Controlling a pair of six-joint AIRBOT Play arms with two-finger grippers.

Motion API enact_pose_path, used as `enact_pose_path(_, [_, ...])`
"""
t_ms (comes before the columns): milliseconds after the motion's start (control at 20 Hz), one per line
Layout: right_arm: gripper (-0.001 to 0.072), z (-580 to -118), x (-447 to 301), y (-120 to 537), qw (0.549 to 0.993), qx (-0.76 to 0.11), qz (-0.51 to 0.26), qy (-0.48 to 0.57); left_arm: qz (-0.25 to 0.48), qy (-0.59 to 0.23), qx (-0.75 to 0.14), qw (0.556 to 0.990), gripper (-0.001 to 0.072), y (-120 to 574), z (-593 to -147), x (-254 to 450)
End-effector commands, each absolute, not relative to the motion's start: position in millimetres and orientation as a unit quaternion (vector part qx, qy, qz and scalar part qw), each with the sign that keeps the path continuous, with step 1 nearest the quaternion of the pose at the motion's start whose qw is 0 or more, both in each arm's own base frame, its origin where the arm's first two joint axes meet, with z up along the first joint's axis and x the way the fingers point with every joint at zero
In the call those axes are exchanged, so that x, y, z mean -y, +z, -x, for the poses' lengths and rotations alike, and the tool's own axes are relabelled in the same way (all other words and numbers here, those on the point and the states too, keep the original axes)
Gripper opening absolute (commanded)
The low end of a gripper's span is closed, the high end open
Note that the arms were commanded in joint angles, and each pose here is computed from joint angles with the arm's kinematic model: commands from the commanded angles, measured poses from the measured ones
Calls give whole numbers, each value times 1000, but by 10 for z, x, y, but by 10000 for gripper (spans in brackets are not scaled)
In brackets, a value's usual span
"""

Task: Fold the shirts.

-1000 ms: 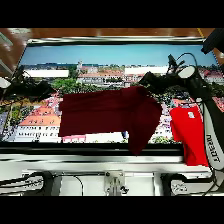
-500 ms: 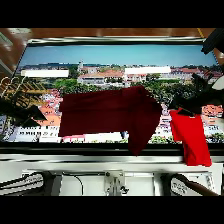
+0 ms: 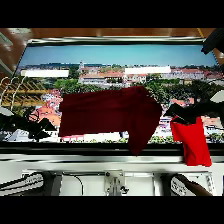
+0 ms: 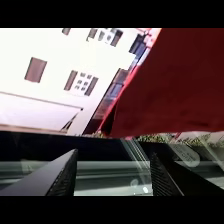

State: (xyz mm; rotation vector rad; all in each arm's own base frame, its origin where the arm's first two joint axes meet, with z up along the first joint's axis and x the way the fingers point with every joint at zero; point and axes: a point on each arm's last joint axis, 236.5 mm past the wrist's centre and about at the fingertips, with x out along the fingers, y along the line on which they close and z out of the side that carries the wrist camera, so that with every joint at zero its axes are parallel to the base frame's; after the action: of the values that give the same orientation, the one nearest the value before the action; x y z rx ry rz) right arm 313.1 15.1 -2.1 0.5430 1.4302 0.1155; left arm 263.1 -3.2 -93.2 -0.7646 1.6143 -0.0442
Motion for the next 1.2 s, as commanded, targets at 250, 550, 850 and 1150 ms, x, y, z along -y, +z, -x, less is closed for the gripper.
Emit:
enact_pose_path(250, [612, -3155, -188, -11, 722, -641, -256, 56, 326, -13, -695, 641, 537, -1187, -2826, 239])
enact_pose_path(550, [612, -3139, -191, -13, 719, -643, -256, 57, 337, -23, -698, 632, 446, -1270, -2892, 488])
enact_pose_path(850, [612, -3001, -124, -165, 705, -664, -247, 37, 338, -66, -702, 623, 32, -1169, -2860, 686])
enact_pose_path(1150, [612, -2859, -185, -724, 697, -656, -290, 0, 326, -92, -700, 629, 31, -976, -2803, 726])
